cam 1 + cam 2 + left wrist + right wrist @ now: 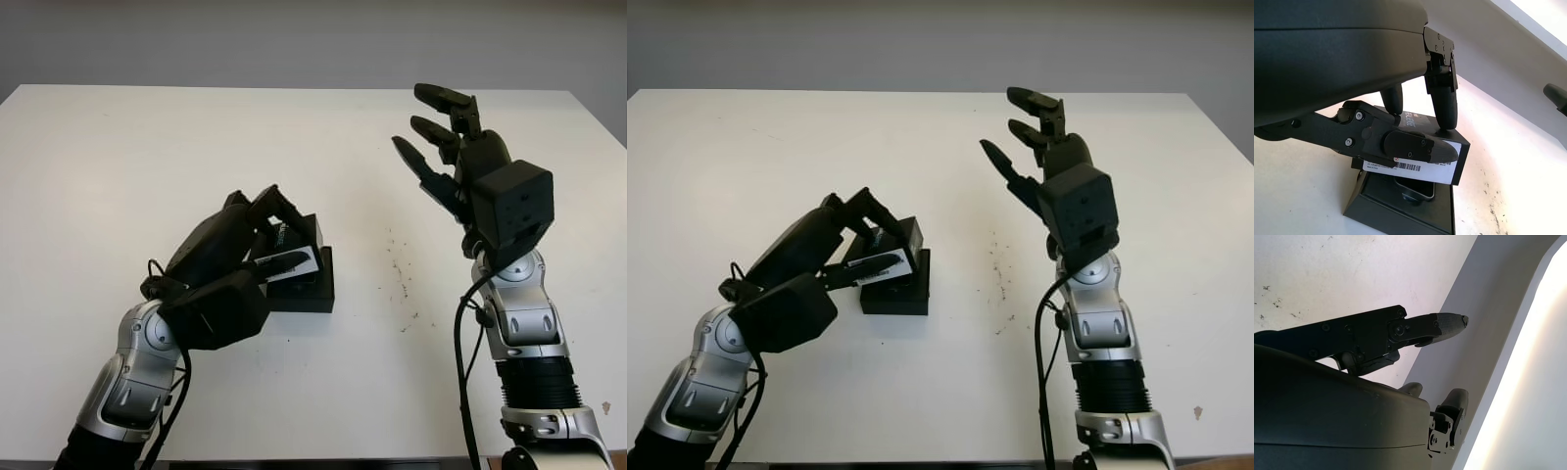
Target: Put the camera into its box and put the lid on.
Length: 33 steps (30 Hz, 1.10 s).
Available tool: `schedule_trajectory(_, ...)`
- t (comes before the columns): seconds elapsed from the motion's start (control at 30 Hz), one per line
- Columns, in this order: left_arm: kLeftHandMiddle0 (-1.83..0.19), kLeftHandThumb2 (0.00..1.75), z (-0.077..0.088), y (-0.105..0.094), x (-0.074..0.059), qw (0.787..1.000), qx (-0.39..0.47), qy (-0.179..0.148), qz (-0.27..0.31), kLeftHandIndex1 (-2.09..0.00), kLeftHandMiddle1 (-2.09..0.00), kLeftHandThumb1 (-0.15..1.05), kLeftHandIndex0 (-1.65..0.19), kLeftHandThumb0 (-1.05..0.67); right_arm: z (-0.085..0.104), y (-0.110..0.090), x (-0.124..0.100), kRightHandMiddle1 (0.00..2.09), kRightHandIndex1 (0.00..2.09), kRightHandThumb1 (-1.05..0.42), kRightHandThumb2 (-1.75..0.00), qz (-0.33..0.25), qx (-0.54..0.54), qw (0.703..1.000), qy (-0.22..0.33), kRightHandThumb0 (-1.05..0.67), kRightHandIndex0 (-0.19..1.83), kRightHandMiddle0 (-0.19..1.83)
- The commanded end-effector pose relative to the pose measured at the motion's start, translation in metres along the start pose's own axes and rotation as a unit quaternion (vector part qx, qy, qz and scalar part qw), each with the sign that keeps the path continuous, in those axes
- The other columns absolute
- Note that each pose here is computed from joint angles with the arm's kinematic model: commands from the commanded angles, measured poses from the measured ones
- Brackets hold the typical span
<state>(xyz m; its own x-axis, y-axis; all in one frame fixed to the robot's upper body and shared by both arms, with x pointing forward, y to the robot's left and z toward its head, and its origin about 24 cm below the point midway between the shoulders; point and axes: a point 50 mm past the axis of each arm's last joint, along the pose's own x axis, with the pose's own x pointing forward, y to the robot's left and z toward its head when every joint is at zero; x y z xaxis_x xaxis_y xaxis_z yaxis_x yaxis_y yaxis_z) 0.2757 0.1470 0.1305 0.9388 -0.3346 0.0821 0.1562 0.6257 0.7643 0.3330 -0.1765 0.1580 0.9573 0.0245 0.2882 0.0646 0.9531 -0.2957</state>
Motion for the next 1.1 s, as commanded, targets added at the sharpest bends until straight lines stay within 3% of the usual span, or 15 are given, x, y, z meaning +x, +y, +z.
schedule_trajectory(0.0,-0.36,0.22,0.003,-0.002,-0.004,1.000,-0.001,-0.008,-0.005,-1.50,-1.87,1.05,-0.13,-0.31,0.006,-0.002,0.001,0.94,0.59,-1.05,-0.19,-0.002,-0.001,1.000,-0.016,-0.46,0.08,-0.14)
schedule_trajectory(0.23,-0.33,0.22,0.013,0.003,-0.021,1.000,0.004,-0.020,-0.010,-1.45,-1.80,1.05,-0.13,-0.32,0.007,-0.002,0.001,0.95,0.60,-1.05,-0.20,-0.004,-0.003,1.000,-0.018,-0.46,0.07,-0.15)
schedule_trajectory(0.6,-0.31,0.20,0.019,0.002,-0.048,0.999,0.004,-0.008,-0.039,-1.46,-1.82,1.05,-0.13,-0.28,0.008,-0.002,0.002,0.97,0.63,-1.05,-0.20,-0.004,-0.003,1.000,-0.018,-0.45,0.06,-0.16)
schedule_trajectory(0.87,-0.32,0.21,0.017,-0.001,-0.056,0.999,0.006,0.003,-0.054,-1.46,-1.81,1.05,-0.11,-0.29,0.008,-0.002,0.001,0.96,0.63,-1.05,-0.20,-0.003,-0.002,1.000,-0.018,-0.45,0.05,-0.16)
schedule_trajectory(1.07,-0.33,0.23,0.018,-0.009,-0.053,0.998,-0.003,0.000,-0.065,-1.50,-1.82,1.05,-0.10,-0.31,0.007,-0.001,0.001,0.96,0.64,-1.05,-0.19,-0.004,-0.001,1.000,-0.018,-0.45,0.05,-0.15)
